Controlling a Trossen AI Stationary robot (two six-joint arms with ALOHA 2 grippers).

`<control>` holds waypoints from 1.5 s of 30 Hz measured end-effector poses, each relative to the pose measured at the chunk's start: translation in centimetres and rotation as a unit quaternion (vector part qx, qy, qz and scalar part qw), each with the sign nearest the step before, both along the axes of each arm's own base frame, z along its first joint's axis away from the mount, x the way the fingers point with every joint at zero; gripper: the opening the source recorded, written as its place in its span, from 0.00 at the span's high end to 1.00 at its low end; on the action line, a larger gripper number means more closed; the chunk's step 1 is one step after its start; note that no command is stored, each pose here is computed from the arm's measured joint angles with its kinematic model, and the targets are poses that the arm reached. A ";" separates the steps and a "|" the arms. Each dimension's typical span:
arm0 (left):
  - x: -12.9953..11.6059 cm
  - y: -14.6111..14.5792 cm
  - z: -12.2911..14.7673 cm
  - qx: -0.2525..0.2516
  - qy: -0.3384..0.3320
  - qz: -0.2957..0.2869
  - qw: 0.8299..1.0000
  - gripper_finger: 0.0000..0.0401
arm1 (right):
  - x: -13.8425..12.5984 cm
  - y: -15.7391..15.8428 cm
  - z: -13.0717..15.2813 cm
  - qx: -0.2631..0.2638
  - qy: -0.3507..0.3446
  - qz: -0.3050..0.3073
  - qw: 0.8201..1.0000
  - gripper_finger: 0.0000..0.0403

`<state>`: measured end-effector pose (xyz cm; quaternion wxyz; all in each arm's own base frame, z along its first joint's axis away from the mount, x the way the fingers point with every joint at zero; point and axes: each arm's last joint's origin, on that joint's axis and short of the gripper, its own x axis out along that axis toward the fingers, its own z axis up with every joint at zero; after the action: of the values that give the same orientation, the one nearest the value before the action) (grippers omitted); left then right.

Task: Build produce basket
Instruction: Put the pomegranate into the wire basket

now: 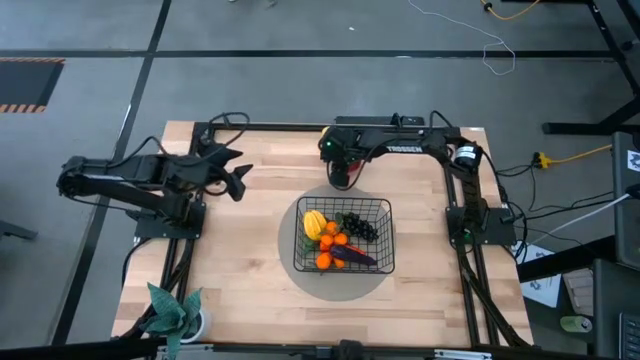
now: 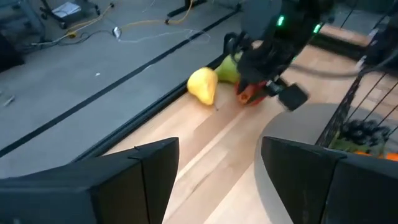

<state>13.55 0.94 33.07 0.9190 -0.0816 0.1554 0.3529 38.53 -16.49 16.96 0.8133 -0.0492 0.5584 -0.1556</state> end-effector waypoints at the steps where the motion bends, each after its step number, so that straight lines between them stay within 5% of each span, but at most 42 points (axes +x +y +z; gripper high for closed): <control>1: -0.2 0.0 -0.2 -0.001 -0.009 -0.002 1.000 0.46 | 0.0 -0.1 -0.1 -0.012 0.007 -0.006 1.000 0.64; 15: -1.3 -0.1 -1.9 -0.003 -0.034 -0.010 0.999 0.46 | -0.9 0.1 -0.9 -0.014 0.069 -0.017 0.997 0.65; 28: -1.3 -0.1 -1.9 -0.003 -0.036 -0.011 0.999 0.46 | -1.6 0.3 -1.1 -0.003 0.101 -0.046 0.994 0.98; 35: -1.3 -0.1 -1.8 -0.003 -0.036 -0.010 0.999 0.46 | -1.5 0.9 -1.0 -0.026 0.114 -0.044 0.992 1.00; 45: -1.3 -0.1 -1.8 -0.003 -0.035 -0.011 0.999 0.46 | 1.0 3.6 4.1 -0.032 0.101 -0.012 0.994 1.00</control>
<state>12.23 0.80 31.22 0.9274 -0.0953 0.1247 0.3396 39.51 -12.88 21.04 0.7488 -0.0838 0.6332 -0.1772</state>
